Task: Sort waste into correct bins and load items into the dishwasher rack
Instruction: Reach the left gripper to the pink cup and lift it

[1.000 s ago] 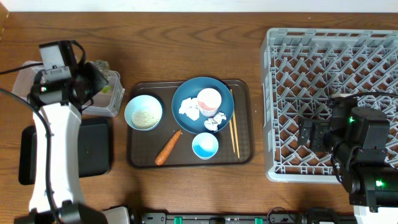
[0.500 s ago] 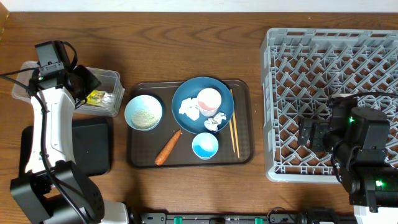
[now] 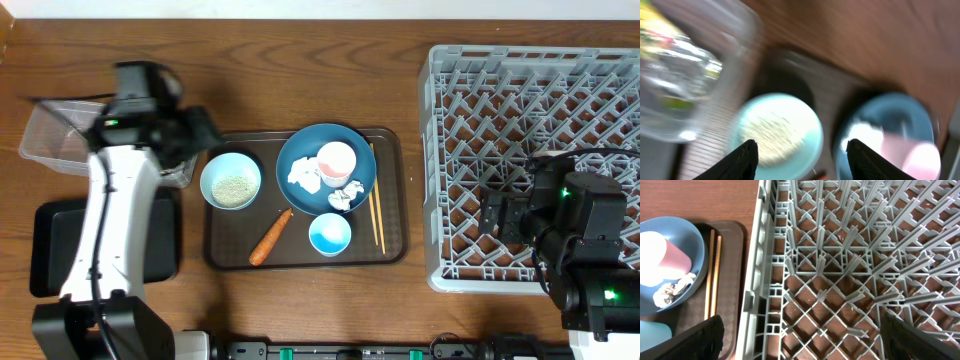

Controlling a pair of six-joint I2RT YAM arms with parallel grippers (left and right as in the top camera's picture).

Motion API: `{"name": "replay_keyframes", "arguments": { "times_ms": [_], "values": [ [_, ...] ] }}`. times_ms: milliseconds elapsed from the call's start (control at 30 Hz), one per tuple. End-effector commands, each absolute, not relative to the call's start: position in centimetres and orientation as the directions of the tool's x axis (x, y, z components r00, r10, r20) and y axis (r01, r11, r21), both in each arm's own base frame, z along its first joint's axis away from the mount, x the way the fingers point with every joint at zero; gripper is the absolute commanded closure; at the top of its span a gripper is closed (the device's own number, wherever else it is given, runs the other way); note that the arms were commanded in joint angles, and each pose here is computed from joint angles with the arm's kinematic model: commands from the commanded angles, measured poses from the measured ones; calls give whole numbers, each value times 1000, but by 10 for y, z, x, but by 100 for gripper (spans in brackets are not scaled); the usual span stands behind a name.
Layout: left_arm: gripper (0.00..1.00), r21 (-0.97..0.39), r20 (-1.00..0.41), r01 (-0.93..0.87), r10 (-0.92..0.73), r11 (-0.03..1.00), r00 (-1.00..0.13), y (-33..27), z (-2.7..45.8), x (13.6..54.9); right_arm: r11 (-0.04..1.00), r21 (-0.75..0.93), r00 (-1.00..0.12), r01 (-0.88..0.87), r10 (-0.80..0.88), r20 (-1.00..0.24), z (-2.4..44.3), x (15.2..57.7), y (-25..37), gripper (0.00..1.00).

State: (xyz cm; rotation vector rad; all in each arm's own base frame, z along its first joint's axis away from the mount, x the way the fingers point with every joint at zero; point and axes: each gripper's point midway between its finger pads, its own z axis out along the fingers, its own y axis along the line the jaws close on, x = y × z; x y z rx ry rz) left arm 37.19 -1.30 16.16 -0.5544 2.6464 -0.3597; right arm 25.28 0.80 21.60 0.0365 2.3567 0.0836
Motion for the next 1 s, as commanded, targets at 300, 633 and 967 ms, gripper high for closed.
{"name": "replay_keyframes", "arguments": {
  "times_ms": [300, 633, 967],
  "values": [
    [40, -325, -336, -12, -128, 946, -933, -128, 155, 350, 997, 75, -704, -11, 45, -709, 222, 252, 11, 1],
    [40, -338, -345, 108, -17, 935, -939, -182, 124, 361, 997, 75, -709, -11, 45, -703, 221, 250, 11, 1],
    [41, -338, -272, 135, 41, 932, -962, -208, 75, 363, 997, 76, -710, -11, 46, -703, 221, 250, 11, 1]
  ]
}}
